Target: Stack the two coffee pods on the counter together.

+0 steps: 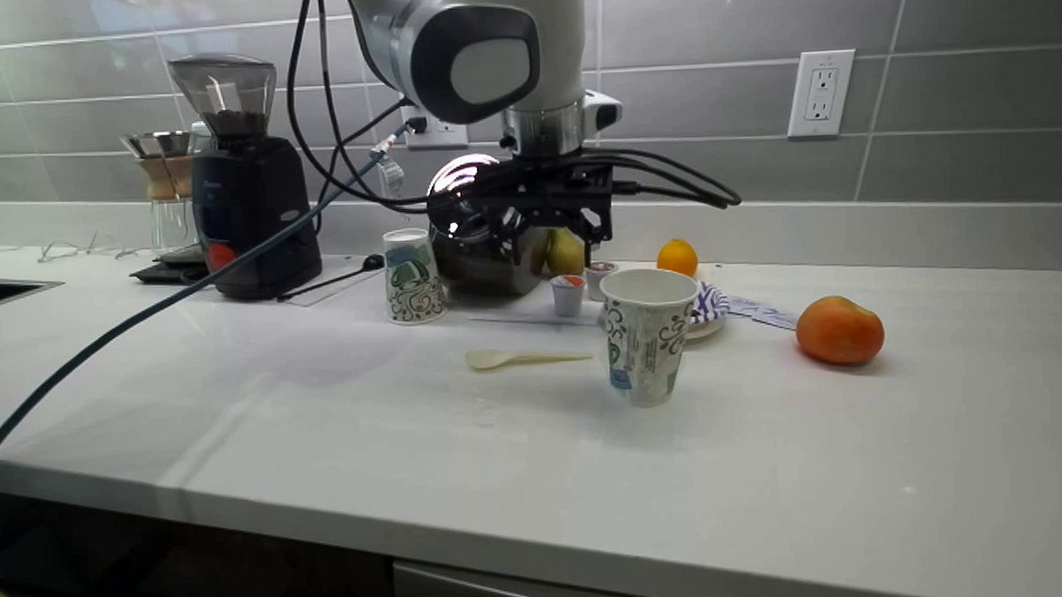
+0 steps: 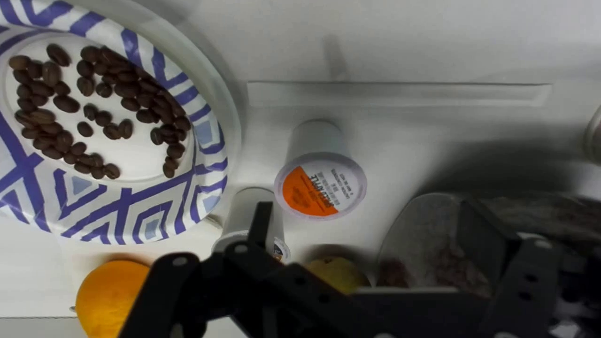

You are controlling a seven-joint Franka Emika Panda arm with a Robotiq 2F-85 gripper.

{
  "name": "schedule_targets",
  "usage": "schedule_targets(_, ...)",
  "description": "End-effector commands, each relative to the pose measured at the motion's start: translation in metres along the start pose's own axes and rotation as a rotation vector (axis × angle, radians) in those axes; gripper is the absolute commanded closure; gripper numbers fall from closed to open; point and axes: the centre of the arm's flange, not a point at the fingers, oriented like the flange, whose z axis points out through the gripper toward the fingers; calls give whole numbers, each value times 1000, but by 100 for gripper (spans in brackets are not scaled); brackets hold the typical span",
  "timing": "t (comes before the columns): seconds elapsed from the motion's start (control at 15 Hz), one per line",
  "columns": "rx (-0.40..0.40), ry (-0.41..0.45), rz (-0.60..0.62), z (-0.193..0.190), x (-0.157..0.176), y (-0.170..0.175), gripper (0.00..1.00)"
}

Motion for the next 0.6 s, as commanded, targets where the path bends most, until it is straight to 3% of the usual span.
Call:
schedule_targets(0.0,34,40,-33,19,0,16,0)
schedule_targets(0.2,37,52,-39,26,-2,25,0)
schedule_targets(0.33,45,51,-30,31,-4,29,8)
schedule_targets(0.4,47,53,-26,33,-5,29,17)
schedule_targets(0.53,51,54,-24,37,-6,30,27)
